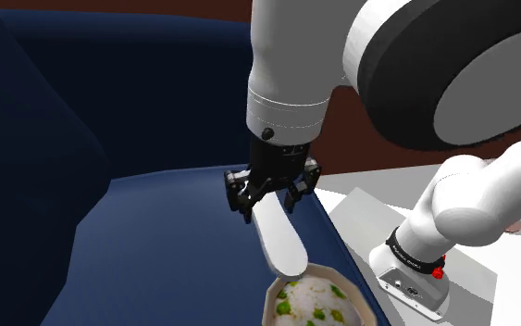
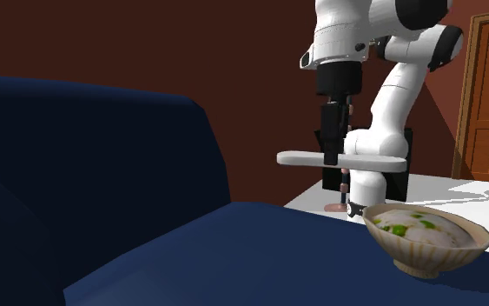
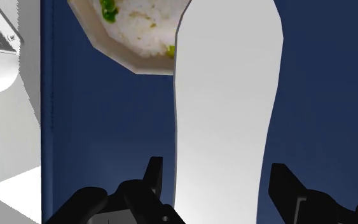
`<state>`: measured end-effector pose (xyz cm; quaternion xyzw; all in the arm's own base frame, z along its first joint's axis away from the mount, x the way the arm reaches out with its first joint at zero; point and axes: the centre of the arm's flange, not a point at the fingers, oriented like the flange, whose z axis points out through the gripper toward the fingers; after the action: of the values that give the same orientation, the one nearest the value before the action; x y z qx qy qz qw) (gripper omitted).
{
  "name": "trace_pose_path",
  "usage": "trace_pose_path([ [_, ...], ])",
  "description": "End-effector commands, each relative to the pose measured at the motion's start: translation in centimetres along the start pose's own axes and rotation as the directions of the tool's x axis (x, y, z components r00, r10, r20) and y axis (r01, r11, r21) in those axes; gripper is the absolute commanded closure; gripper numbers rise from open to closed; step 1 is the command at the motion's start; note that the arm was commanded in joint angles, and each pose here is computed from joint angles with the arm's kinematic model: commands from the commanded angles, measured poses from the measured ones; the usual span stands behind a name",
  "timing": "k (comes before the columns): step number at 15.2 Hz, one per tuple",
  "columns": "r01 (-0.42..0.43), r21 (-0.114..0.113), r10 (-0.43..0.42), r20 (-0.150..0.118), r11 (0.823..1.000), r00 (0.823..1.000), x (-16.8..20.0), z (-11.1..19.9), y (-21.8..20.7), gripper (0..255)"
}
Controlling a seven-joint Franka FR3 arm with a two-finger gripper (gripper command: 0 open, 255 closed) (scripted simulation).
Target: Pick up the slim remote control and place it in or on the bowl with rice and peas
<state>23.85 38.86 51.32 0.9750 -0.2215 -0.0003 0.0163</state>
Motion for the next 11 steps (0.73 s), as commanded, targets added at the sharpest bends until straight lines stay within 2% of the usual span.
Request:
trace_pose_path([
  [1, -0.002, 0.001, 0.002, 0.001, 1.0, 1.0, -2.4, 0.0, 1.1, 255],
  [9, -0.002, 0.001, 0.002, 0.001, 1.0, 1.0, -12.4, -0.2, 4.6, 255],
  [10, -0.002, 0.001, 0.002, 0.001, 1.0, 1.0, -14.6, -0.3, 5.4, 255],
  [11, -0.002, 0.001, 0.002, 0.001, 1.0, 1.0, -14.6, 0.2, 5.4, 255],
])
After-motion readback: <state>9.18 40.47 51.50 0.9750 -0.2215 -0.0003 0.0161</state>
